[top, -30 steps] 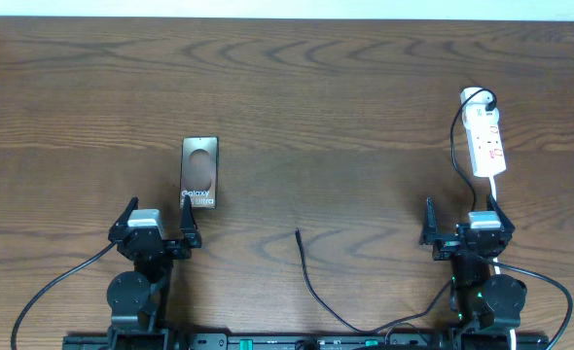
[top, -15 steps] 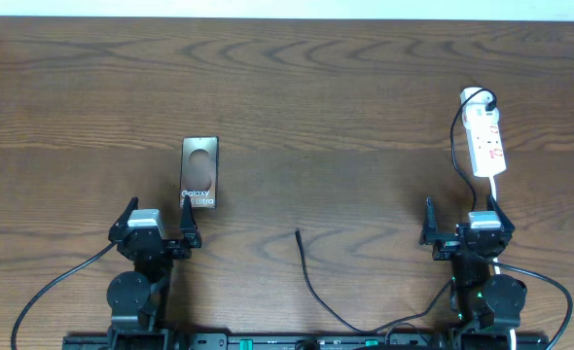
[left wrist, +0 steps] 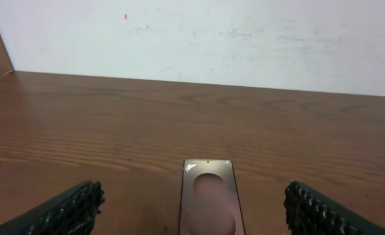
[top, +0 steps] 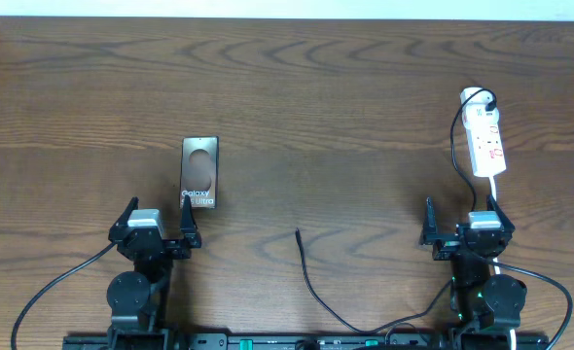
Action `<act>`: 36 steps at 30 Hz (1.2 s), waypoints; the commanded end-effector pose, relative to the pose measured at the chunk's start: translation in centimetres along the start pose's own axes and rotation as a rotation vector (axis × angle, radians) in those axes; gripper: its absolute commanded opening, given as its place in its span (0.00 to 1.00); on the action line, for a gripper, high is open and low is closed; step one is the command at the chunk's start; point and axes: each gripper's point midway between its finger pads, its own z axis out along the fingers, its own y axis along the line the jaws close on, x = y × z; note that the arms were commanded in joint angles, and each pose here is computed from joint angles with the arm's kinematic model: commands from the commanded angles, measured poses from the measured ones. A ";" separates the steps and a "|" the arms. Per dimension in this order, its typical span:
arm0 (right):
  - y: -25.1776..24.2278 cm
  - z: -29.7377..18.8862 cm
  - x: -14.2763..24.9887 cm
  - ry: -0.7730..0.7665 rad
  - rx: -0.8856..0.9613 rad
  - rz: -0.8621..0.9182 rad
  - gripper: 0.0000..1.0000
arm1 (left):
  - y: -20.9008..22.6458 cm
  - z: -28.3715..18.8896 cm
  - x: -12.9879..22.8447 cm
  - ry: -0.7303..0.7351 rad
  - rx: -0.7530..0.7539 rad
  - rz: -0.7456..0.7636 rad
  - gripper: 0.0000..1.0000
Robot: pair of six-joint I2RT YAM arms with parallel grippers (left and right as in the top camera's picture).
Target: Plug charger to phone and switch on socket
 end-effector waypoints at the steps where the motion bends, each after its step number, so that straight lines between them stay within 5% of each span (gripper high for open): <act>1: 0.1 0.0 0.2 0.006 -0.001 -0.008 0.99 | 0.7 0.1 1.8 0.055 -0.035 0.008 0.91; 27: 0.1 0.0 0.2 0.006 -0.001 -0.008 0.99 | 0.7 0.1 1.7 0.050 -0.035 0.007 0.91; 36: 0.1 0.0 0.2 0.006 -0.001 -0.008 0.99 | 0.2 -0.1 -2.1 -0.079 -0.015 -0.008 0.91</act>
